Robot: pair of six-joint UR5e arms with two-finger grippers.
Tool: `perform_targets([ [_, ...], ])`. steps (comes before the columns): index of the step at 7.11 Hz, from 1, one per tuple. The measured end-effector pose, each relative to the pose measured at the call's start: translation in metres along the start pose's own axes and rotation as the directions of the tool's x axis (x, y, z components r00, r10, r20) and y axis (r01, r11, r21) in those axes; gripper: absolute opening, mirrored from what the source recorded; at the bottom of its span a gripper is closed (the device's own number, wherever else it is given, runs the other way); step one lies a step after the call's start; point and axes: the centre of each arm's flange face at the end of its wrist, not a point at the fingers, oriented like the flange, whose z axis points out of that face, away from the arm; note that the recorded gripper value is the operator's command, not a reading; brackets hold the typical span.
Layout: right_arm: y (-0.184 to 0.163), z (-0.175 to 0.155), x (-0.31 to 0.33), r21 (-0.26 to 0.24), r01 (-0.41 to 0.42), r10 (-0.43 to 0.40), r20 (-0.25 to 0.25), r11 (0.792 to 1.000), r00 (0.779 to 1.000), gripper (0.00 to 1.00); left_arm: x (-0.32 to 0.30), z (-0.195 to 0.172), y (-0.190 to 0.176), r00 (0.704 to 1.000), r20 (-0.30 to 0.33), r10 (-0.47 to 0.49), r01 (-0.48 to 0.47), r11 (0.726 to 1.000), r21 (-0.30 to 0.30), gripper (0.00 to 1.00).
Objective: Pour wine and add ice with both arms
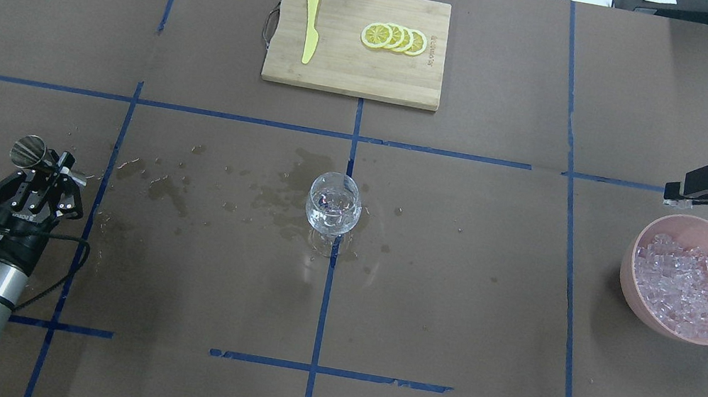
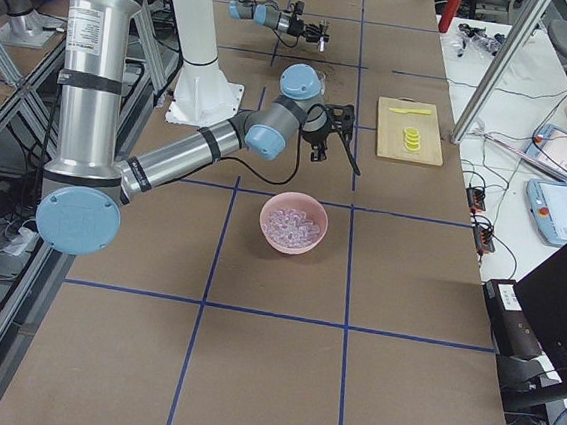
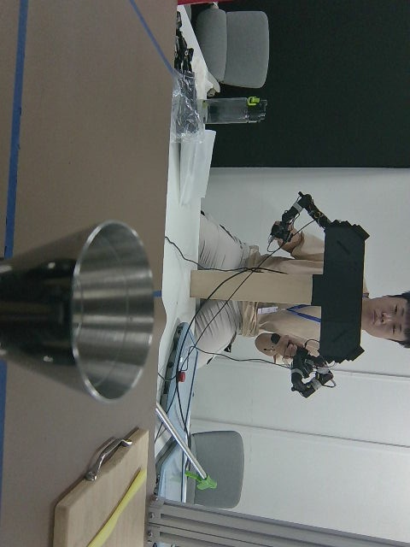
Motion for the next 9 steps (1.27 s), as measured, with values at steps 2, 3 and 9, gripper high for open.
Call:
perform_targets([
  [2, -0.006, -0.001, -0.014, 0.013, -0.026, 0.025, 0.036, 1.000, 0.999, 0.00, -0.007, -0.003, 0.017, 1.000, -0.002, 0.011, -0.011, 1.000, -0.013, 0.00],
  [3, -0.008, -0.002, -0.018, 0.017, -0.028, 0.027, 0.044, 0.999, 0.999, 0.00, -0.008, -0.004, 0.020, 1.000, -0.003, 0.015, -0.015, 1.000, -0.017, 0.00],
  [9, -0.013, -0.003, -0.031, 0.026, -0.038, 0.037, 0.065, 0.999, 0.997, 0.00, -0.005, -0.010, 0.030, 1.000, -0.012, 0.029, -0.029, 0.999, -0.030, 0.23],
])
